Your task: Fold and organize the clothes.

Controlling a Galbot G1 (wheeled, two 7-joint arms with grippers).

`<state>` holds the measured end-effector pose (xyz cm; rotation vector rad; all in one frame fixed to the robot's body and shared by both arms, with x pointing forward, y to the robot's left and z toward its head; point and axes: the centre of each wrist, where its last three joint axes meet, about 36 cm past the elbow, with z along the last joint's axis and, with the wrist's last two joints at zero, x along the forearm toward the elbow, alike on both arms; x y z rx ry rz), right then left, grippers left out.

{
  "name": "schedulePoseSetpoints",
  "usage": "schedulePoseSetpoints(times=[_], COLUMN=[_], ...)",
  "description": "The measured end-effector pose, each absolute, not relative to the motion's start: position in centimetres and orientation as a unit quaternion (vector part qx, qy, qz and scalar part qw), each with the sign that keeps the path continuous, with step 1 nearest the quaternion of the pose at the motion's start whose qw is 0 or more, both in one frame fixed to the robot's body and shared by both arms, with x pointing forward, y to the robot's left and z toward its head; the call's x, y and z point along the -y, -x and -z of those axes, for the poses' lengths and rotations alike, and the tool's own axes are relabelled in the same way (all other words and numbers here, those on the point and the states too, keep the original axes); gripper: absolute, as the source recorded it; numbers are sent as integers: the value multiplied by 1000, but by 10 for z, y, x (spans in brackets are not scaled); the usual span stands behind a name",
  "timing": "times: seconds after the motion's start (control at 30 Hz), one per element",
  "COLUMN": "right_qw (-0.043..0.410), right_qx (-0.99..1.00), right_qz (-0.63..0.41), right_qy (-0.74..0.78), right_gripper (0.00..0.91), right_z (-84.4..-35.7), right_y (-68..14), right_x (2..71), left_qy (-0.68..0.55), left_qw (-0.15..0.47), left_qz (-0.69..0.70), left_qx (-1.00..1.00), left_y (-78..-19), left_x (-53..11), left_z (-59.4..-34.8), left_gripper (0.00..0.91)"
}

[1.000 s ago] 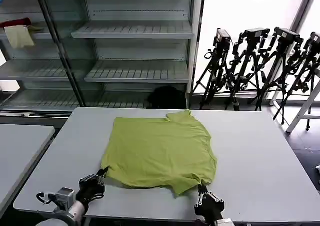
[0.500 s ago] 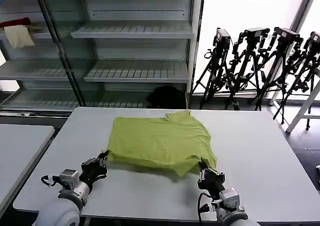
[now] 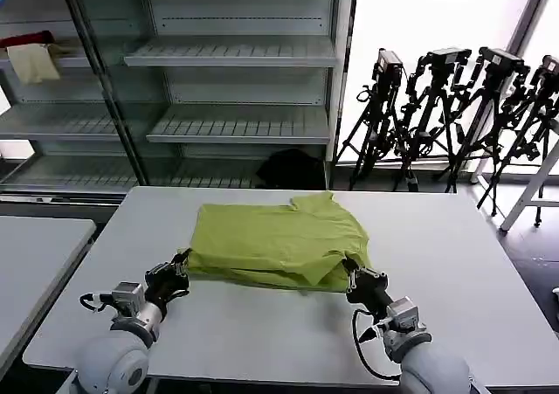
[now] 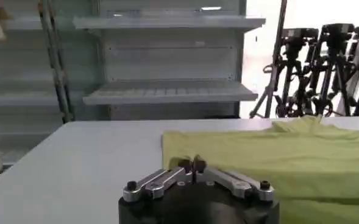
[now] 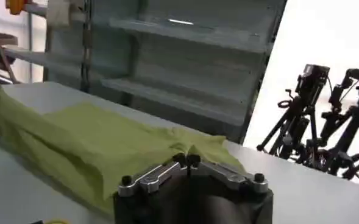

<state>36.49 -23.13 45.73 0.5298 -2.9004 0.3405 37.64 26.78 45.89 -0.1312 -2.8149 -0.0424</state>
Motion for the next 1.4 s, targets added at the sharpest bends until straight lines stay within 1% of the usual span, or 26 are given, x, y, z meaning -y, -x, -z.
schedulePoseSetpoints(times=[0.27, 0.37, 0.7, 0.93, 1.27, 1.3, 1.33, 1.37, 1.4], right_qw=[79, 76, 75, 83, 109, 112, 113, 115, 117], right_qx=[974, 974, 974, 974, 974, 974, 974, 974, 975], right_qz=[-121, -124, -128, -128, -122, -121, -119, -118, -116], right_qy=[-172, -171, -171, -168, -158, -157, -155, -154, -152], right_gripper=[0, 0, 0, 0, 0, 0, 0, 0, 0], right_z=[-445, -440, -429, -420, -403, -402, -401, -401, -400], right_y=[-374, -377, -374, -368, -360, -359, -359, -358, -358], right_x=[243, 246, 250, 252, 254, 254, 253, 253, 252], left_qy=[49, 51, 62, 58, 64, 65, 66, 66, 67], left_qw=[145, 142, 153, 162, 172, 173, 173, 174, 175], left_qz=[28, 34, 58, 76, 96, 98, 100, 101, 102], left_qx=[988, 988, 985, 982, 978, 978, 978, 977, 977], left_y=[-386, -390, -396, -399, -405, -406, -406, -407, -408], left_x=[-261, -260, -263, -268, -268, -268, -268, -268, -268], left_z=[-447, -442, -427, -419, -413, -412, -412, -412, -412], left_gripper=[0, 10, 10, 20, 30, 60, 282, 413, 685])
